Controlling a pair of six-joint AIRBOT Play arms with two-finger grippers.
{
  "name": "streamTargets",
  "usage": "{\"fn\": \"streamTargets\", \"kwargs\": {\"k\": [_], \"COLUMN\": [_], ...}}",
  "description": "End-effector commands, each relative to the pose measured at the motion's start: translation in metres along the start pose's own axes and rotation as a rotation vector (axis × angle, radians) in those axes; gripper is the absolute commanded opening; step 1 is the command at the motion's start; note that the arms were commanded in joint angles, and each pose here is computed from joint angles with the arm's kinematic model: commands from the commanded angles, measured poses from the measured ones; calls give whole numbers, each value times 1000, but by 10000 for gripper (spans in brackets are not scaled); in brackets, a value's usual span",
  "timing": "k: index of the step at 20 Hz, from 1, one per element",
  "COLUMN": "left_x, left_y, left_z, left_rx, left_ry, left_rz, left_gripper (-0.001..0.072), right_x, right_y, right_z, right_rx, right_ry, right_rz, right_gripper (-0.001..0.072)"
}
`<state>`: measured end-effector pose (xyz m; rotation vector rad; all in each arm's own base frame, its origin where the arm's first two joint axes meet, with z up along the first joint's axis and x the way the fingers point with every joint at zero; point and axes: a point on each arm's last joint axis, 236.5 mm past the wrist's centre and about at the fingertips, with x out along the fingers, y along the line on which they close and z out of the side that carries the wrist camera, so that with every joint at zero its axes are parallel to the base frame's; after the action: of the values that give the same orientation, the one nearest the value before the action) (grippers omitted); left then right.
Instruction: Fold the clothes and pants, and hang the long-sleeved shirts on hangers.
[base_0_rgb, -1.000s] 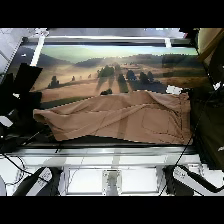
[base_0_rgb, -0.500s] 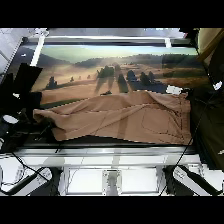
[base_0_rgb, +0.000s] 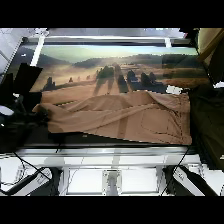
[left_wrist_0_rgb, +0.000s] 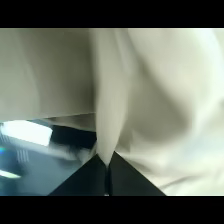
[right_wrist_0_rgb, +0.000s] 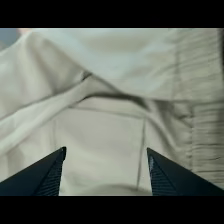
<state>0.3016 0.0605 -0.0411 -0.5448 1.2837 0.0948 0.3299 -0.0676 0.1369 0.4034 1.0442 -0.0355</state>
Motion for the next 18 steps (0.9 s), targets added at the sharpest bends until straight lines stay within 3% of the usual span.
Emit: {"fn": "streamTargets", "kwargs": {"k": [1,4,8,9,10,11,18], "left_x": [-83,-133,-108,-94,-78,-64,-75], "left_y": [23,25,26,28,31,35,96], "left_z": [-19,-25,-19,-18,-14,-9,-6], "left_rx": [153,163,175,181,185,183,-63], "left_ry": [196,246,279,295,305,301,41], "left_rz": [198,271,262,261,260,260,316], "left_gripper": [8,8,25,205,562,695,688], "right_x": [-30,-40,-37,-36,-36,-36,-37], "right_y": [3,6,7,8,7,7,-10], "right_z": [19,30,30,30,29,29,-14], "right_rx": [-51,-63,-59,-59,-59,-59,-152], "right_ry": [-85,-124,-117,-116,-115,-114,74], "right_rz": [-40,-43,-32,-30,-30,-31,-95], "right_gripper": [556,556,556,556,556,556,556]}}
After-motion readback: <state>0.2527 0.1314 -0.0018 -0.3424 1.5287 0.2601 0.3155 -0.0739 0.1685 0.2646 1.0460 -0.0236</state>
